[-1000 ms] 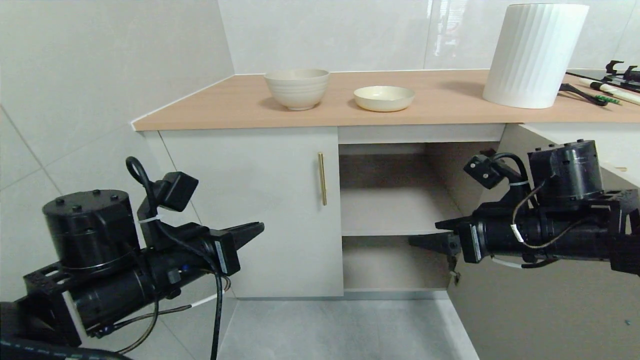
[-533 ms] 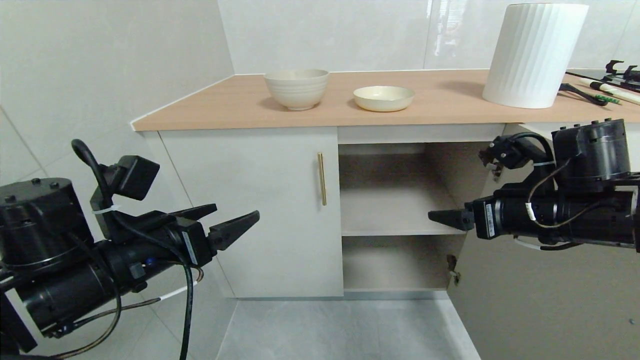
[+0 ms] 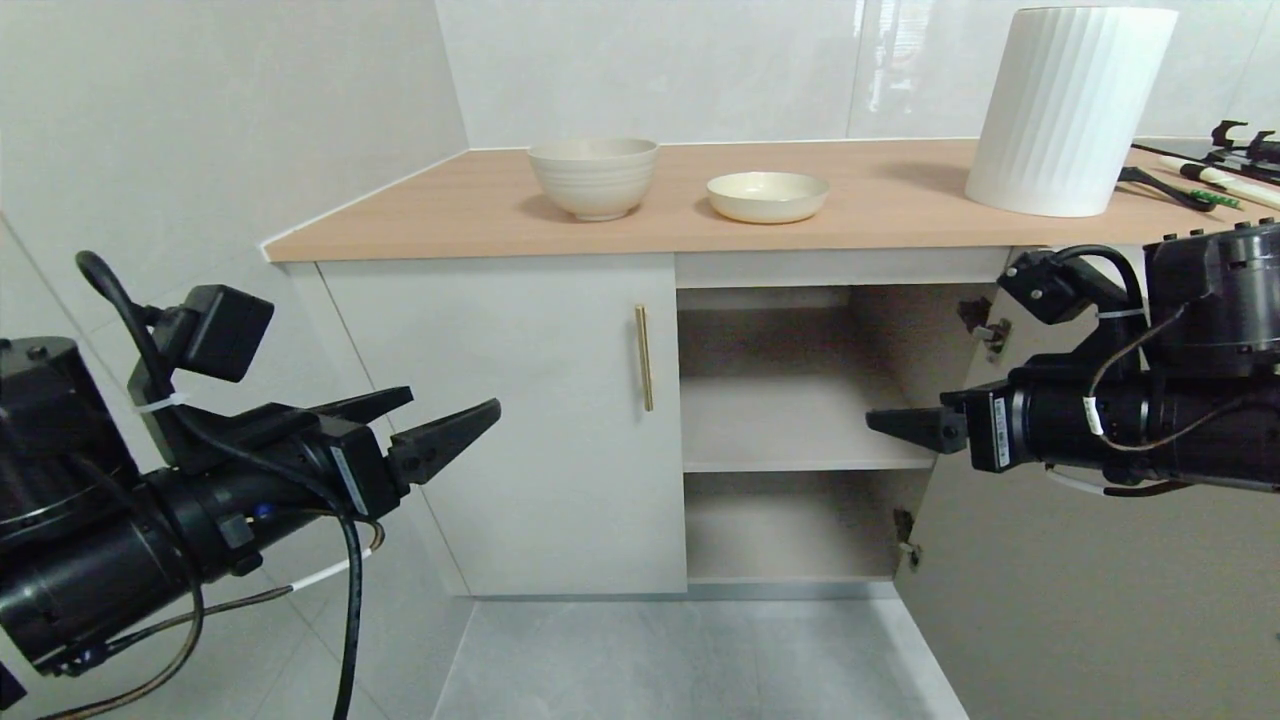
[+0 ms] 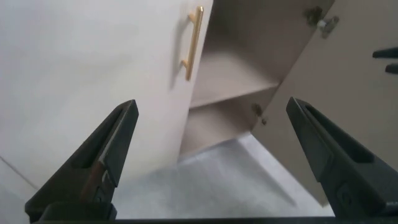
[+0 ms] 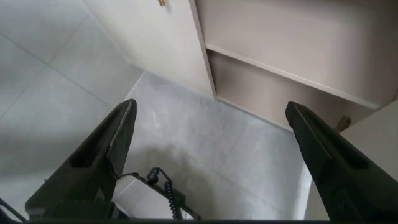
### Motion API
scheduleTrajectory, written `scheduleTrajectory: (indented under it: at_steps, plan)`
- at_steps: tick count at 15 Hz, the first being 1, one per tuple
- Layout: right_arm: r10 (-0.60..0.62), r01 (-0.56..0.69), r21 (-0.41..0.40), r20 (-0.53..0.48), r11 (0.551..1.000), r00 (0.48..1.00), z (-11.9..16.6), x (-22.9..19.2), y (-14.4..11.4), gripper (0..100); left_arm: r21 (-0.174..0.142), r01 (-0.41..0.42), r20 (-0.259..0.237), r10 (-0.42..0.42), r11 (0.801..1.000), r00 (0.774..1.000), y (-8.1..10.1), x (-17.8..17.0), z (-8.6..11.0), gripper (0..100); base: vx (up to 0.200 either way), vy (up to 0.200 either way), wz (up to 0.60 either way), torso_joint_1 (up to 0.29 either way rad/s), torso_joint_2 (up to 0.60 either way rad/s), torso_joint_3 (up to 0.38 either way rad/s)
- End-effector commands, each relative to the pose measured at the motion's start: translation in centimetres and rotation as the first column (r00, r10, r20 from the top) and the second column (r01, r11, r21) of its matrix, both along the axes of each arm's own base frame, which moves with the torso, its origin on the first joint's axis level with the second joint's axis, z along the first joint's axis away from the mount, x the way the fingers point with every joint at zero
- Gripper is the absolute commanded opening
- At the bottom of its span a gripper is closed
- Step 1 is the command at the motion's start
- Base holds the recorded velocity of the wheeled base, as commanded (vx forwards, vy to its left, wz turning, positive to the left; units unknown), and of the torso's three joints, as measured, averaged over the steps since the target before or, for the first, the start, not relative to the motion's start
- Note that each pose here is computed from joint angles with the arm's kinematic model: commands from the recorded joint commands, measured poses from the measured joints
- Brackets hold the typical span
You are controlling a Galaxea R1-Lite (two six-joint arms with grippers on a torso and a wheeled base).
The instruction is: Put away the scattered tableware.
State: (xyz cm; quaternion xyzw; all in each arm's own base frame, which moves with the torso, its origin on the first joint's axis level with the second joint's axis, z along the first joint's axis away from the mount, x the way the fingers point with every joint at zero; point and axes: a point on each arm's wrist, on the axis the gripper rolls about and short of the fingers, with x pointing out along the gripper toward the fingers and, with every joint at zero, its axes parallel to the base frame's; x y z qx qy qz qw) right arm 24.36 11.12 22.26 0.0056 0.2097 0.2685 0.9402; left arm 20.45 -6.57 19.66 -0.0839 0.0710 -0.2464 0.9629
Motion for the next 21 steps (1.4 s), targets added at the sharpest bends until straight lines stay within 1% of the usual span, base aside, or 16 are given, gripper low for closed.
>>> scheduleTrajectory:
  at_steps: [1, 2, 3, 6, 12, 13, 17, 20, 21]
  plan:
    - [0.010, -0.010, 0.013, 0.030, 1.000, 0.999, 0.8, -0.9, -0.1, 100, -0.008, 0.001, 0.023, -0.001, 1.000, 1.000, 0.3, -1.0, 1.4, 100, 0.000, 0.000, 0.00, 0.000, 0.00, 0.000]
    - [0.011, -0.012, 0.018, 0.034, 1.000, 0.999, 1.0, -1.1, -0.1, 100, -0.001, -0.001, -0.010, 0.001, 1.000, 1.000, 0.4, -1.2, 1.6, 100, 0.200, 0.000, 0.00, 0.002, 0.00, -0.002]
    - [0.013, -0.014, 0.019, 0.037, 1.000, 0.999, 1.1, -1.2, -0.1, 100, 0.002, -0.002, -0.020, 0.002, 1.000, 1.000, 0.4, -1.2, 1.6, 100, 0.200, 0.000, 0.00, 0.012, 0.00, 0.002]
    - [0.023, -0.024, 0.024, 0.048, 0.999, 0.999, 1.4, -1.7, -0.1, 100, 0.000, -0.007, -0.021, 0.007, 1.000, 1.000, 0.6, -1.4, 1.8, 100, 0.200, 0.000, 0.00, -0.001, 0.00, 0.005]
    - [0.028, -0.029, 0.022, 0.041, 0.999, 0.999, 1.2, -1.7, 0.0, 100, -0.001, -0.027, -0.020, 0.027, 1.000, 0.999, 1.0, -1.3, 1.8, 100, 0.200, 0.000, 0.00, 0.003, 0.00, 0.001]
    - [0.026, -0.027, 0.022, 0.041, 0.999, 0.999, 1.2, -1.8, 0.0, 100, -0.002, -0.027, -0.018, 0.027, 1.000, 0.999, 1.0, -1.3, 1.8, 100, 0.000, 0.000, 0.00, 0.000, 0.00, 0.000]
    - [0.026, -0.027, 0.020, 0.038, 0.999, 0.999, 1.1, -1.6, 0.0, 100, -0.008, -0.028, 0.013, 0.028, 1.000, 1.000, 1.2, -2.0, 2.4, 100, 0.000, 0.000, 0.00, 0.000, 0.00, 0.000]
    - [0.026, -0.027, 0.021, 0.036, 0.999, 0.999, 1.1, -1.6, 0.0, 100, -0.007, -0.027, 0.011, 0.027, 1.000, 1.000, 1.2, -2.0, 2.4, 100, 0.000, 0.000, 0.00, 0.000, 0.00, 0.000]
    - [0.026, -0.027, 0.020, 0.037, 0.999, 0.999, 1.1, -1.6, 0.0, 100, -0.017, -0.023, 0.006, 0.023, 1.000, 1.000, 1.1, -1.9, 2.4, 100, 0.000, 0.000, 0.00, 0.000, 0.00, 0.000]
